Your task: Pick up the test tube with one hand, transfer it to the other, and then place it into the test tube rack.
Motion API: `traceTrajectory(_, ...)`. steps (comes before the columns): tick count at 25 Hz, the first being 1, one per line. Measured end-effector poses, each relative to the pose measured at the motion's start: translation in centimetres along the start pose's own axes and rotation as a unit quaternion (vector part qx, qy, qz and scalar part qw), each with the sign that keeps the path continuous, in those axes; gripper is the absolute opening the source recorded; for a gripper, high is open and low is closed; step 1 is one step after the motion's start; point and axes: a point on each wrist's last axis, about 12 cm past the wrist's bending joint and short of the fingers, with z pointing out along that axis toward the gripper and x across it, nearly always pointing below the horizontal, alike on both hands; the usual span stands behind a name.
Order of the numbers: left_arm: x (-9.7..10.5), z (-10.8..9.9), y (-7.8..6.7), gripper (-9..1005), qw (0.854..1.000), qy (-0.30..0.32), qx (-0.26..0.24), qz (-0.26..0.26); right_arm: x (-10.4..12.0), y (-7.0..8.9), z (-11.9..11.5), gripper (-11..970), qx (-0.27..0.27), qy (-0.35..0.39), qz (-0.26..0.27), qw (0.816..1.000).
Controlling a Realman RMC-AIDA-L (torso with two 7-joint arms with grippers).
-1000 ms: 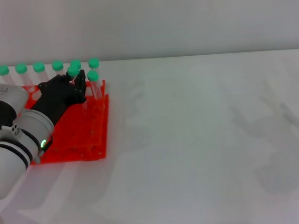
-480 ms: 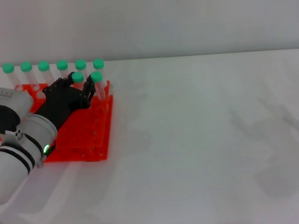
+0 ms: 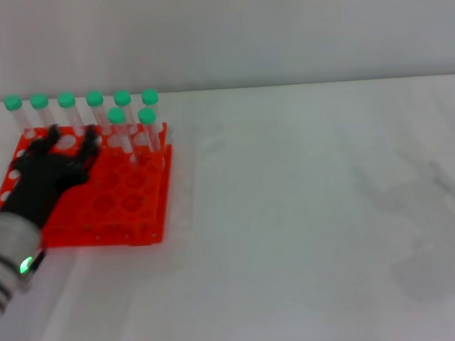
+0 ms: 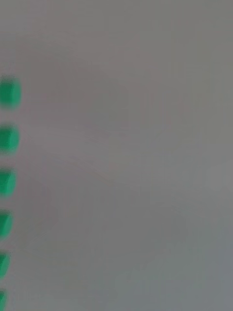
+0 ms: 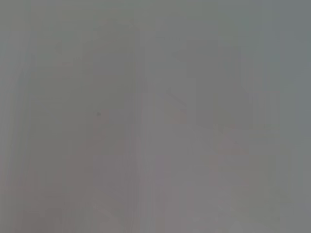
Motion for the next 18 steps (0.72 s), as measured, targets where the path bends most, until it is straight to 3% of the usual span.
traceTrajectory(12, 0.8, -9.0, 4.5, 609, 0.982, -0.101, -0.149, -0.049, 0.0, -0.7, -0.7, 856, 0.023, -0.001, 0.001, 1.0)
traceTrajectory(18, 0.7, -11.8, 5.6, 610, 0.97, -0.133, -0.198, -0.052, 0.2, -1.0, -1.1, 856, 0.042, -0.001, -0.01, 0.999)
